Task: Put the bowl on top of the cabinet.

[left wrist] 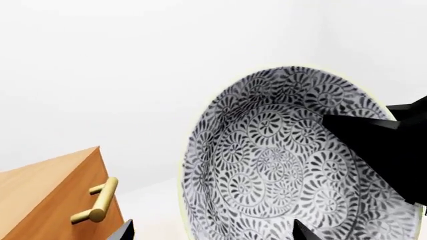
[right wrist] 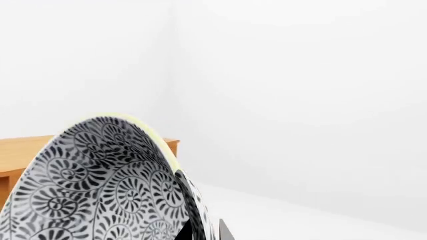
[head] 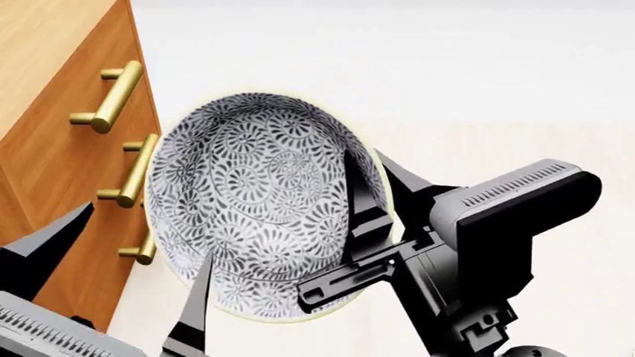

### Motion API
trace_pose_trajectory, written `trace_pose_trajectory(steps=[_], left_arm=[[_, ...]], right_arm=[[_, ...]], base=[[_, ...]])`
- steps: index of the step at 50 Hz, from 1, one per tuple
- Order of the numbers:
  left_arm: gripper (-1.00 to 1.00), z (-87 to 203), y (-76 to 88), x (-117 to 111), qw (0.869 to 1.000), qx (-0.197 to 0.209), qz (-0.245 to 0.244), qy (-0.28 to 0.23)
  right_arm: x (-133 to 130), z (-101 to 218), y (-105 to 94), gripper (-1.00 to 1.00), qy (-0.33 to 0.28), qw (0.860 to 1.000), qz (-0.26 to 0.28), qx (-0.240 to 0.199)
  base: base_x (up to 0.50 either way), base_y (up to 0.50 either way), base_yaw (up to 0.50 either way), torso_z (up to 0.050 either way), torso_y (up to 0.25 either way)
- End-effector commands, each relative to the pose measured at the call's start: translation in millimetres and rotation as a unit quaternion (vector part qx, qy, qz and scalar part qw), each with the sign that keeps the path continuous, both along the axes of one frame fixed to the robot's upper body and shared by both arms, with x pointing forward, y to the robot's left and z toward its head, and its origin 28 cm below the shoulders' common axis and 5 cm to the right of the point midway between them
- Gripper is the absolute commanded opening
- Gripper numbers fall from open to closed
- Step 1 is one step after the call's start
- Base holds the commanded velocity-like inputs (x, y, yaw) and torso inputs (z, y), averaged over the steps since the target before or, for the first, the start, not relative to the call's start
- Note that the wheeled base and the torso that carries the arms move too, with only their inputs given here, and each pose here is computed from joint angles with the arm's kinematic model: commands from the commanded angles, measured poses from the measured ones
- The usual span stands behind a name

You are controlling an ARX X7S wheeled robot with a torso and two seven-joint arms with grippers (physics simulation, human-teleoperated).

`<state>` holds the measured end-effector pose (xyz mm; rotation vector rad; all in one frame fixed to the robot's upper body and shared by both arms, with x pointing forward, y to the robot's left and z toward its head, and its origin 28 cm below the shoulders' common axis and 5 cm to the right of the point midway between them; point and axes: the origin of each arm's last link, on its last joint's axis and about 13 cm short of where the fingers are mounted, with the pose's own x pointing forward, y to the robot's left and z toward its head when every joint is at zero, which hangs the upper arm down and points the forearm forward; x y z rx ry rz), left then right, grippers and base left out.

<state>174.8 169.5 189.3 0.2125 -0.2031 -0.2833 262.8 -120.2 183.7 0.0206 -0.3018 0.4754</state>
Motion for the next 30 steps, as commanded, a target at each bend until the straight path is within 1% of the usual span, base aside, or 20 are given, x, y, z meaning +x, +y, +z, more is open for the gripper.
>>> trace_pose_trajectory(steps=[1,9,19,21,23,24,25,30], left_arm=[[1.0,6,0.3,9,1.0,0.011,0.009,0.003],[1.0,11,0.8,15,1.0,0.014,0.015,0.002],[1.0,9,1.0,23,1.0,0.013,0.018,0.009],[1.0,9,-0.2,26,1.0,0.019,0.023,0.008],[1.0,9,0.5,29,0.999,0.022,0.022,0.009],[1.0,9,0.8,30,1.0,0.02,0.004,0.002],[1.0,9,1.8,33,1.0,0.019,0.019,0.012],[1.0,7,2.2,40,0.999,0.015,0.017,0.024]], right_arm=[[-3,2,0.1,-1.0,-0.015,1.0,0.003,-0.006],[-4,2,0.8,-1.0,-0.015,1.0,0.004,-0.009],[-2,-2,0.3,-1.0,-0.011,1.0,0.002,-0.011],[-2,-2,0.6,-1.0,-0.011,1.0,0.003,-0.011],[-4,-2,0.3,-1.0,-0.013,1.0,0.002,-0.014],[-4,-2,-0.1,-1.0,-0.012,1.0,0.003,-0.013],[-4,-1,-0.5,-1.0,-0.013,1.0,0.002,-0.012],[-3,-3,-0.2,-1.0,-0.012,1.0,0.001,-0.015]], base=[[0.0,0.0,0.0,0.0,0.0],[0.0,0.0,0.0,0.0,0.001],[0.0,0.0,0.0,0.0,0.0],[0.0,0.0,0.0,0.0,0.0],[0.0,0.0,0.0,0.0,0.0],[0.0,0.0,0.0,0.0,0.0],[0.0,0.0,0.0,0.01,0.0],[0.0,0.0,0.0,0.0,0.0]])
